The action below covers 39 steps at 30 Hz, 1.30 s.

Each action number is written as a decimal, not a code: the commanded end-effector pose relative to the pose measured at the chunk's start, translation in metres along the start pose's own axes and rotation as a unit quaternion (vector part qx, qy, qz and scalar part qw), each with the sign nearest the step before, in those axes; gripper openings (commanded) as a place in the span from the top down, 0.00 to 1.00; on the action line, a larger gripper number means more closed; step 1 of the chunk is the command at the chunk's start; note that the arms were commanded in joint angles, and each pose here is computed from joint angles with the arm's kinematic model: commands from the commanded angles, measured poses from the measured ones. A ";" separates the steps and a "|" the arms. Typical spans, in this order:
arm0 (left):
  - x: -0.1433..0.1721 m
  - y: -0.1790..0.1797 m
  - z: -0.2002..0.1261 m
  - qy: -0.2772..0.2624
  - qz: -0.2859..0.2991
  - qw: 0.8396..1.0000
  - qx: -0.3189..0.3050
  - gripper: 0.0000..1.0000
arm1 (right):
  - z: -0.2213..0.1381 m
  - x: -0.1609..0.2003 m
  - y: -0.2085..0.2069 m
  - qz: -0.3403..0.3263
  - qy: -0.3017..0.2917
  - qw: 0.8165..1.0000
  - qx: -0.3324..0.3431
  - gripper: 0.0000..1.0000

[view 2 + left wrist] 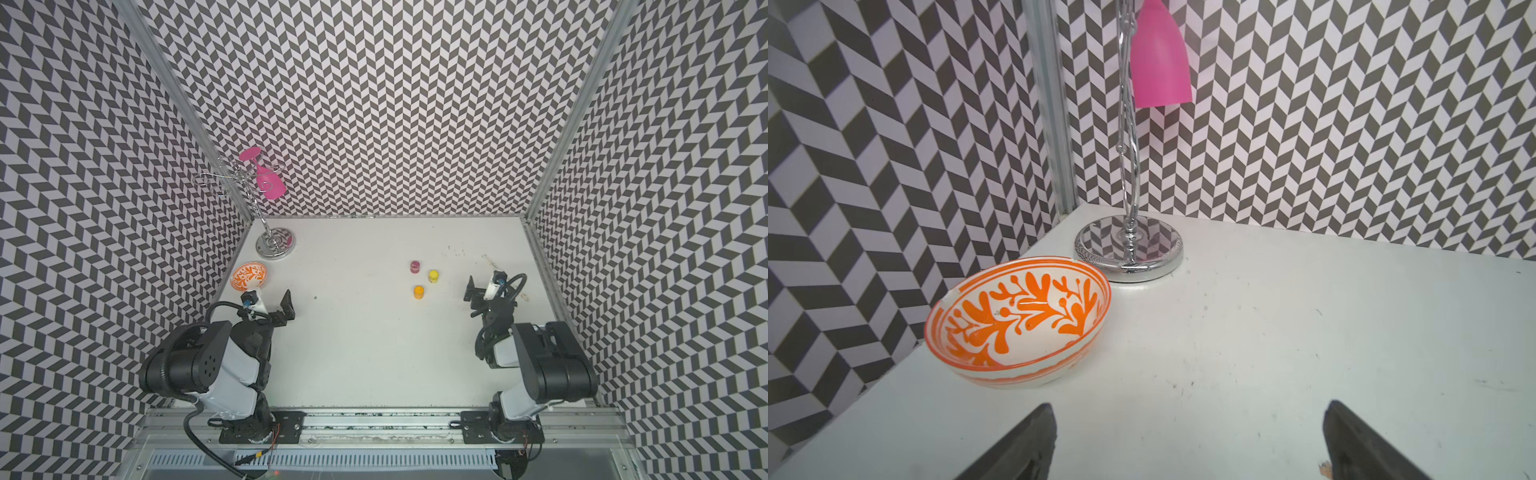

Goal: Close the paint jar lid
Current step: Reset both arms

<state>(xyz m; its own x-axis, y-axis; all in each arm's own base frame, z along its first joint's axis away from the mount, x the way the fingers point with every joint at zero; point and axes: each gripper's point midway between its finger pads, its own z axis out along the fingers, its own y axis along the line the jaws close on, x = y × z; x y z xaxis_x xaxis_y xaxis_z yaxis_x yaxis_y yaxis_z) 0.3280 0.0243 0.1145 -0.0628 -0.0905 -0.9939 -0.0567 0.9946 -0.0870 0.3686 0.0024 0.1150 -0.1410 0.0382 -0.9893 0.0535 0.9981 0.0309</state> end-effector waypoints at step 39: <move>-0.036 -0.023 0.050 -0.021 0.047 0.998 -0.023 0.00 | 0.005 -0.044 0.009 -0.008 -0.081 0.997 -0.019 0.01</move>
<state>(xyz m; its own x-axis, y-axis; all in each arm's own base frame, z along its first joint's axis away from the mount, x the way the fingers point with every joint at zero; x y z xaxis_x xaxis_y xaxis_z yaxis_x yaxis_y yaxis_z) 0.3788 0.0025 0.1466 -0.0287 0.0147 -0.9995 -0.0815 0.9965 0.0170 0.3819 0.0069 0.1485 -0.0281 0.0273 -0.9992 0.0241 0.9994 0.0267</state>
